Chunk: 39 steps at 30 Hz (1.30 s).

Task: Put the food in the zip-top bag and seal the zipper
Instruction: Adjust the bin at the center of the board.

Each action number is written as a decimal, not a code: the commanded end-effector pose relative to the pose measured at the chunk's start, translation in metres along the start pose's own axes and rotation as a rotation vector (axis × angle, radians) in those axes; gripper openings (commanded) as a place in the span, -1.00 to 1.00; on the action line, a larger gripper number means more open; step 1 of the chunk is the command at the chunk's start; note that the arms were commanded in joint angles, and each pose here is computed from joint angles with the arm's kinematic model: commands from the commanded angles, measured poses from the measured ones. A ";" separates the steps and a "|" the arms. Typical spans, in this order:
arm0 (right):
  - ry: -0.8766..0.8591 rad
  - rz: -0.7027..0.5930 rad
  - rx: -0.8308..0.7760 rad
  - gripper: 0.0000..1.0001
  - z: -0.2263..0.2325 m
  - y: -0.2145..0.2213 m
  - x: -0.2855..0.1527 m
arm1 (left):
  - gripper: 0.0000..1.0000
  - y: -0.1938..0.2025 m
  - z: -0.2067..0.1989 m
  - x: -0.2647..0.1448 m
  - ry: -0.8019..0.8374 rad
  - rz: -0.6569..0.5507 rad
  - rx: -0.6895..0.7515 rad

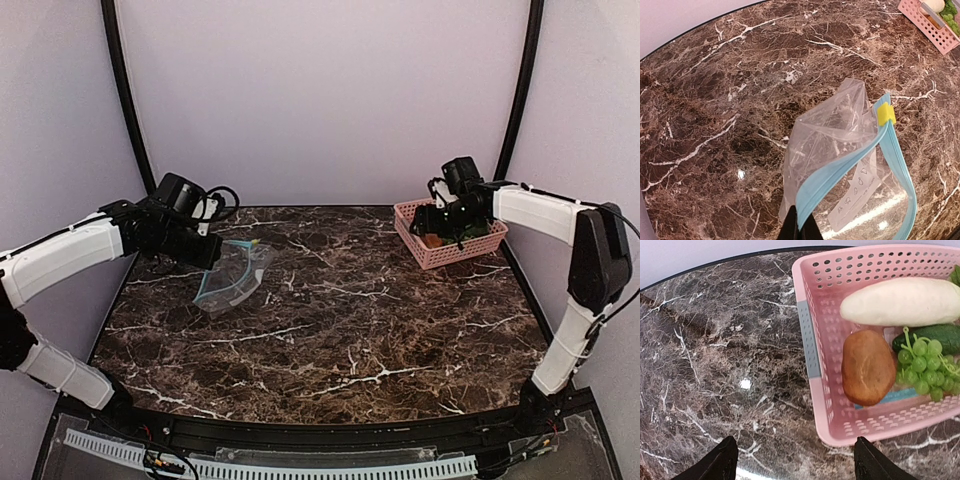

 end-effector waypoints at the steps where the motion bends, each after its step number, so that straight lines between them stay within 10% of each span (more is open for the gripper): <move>1: -0.079 0.003 -0.078 0.57 0.000 -0.021 0.027 | -0.99 0.002 0.008 0.011 -0.068 -0.040 0.058; 11: -0.141 0.165 -0.068 0.72 -0.009 -0.001 0.068 | -0.99 0.017 0.014 0.019 -0.103 -0.092 0.043; 39: -0.199 0.312 0.137 0.72 -0.026 0.134 -0.065 | -0.99 0.055 -0.015 0.008 0.121 -0.034 -0.127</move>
Point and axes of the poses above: each gripper's point midway between its finger pads, its own x axis out along the fingers, its own z axis along the line the jaws close on, y = z × x, the point moved 10 cm from there along -x, back along the fingers, and after that the axes turned 8 degrees about x, right-handed, at the moved point
